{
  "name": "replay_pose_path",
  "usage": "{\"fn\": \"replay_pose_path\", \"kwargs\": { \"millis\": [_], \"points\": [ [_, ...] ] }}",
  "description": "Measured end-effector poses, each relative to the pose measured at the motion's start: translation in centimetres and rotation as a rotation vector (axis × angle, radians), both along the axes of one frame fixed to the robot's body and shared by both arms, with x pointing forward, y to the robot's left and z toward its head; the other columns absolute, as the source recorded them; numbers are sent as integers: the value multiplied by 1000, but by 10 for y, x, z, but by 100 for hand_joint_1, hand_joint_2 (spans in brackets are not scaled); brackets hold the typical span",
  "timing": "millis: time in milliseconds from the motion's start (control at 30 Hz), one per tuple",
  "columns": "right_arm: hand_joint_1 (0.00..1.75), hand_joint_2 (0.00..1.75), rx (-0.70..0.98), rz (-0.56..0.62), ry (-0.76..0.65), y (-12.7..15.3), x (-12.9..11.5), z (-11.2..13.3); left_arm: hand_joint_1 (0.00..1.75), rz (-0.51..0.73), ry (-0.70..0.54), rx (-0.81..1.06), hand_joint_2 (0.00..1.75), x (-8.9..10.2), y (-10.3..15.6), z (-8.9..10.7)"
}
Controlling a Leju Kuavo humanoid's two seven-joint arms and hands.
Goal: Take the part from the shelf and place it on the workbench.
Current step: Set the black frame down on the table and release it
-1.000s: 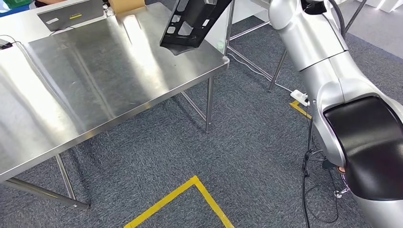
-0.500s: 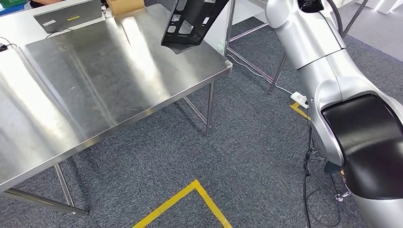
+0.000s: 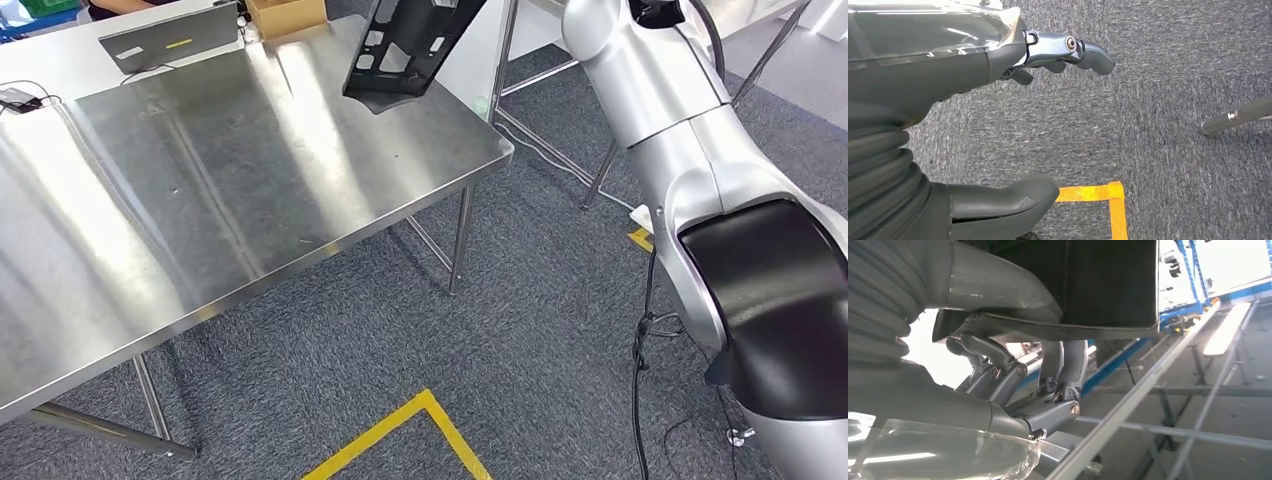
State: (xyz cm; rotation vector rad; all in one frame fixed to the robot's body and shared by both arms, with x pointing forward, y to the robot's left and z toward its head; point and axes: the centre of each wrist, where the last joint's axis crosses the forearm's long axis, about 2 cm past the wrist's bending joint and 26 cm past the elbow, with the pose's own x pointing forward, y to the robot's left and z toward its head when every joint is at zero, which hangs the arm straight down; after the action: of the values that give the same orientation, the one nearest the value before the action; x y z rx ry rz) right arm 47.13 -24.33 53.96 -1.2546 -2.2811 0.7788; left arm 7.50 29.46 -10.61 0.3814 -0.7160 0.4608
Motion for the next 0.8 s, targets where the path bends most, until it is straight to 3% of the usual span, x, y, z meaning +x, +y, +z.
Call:
{"fn": "replay_pose_path", "kwargs": {
  "millis": [800],
  "points": [
    [175,175,-17,0,30,0,5,-10,0,8,-14,7,175,1,1,0]
  ]
}}
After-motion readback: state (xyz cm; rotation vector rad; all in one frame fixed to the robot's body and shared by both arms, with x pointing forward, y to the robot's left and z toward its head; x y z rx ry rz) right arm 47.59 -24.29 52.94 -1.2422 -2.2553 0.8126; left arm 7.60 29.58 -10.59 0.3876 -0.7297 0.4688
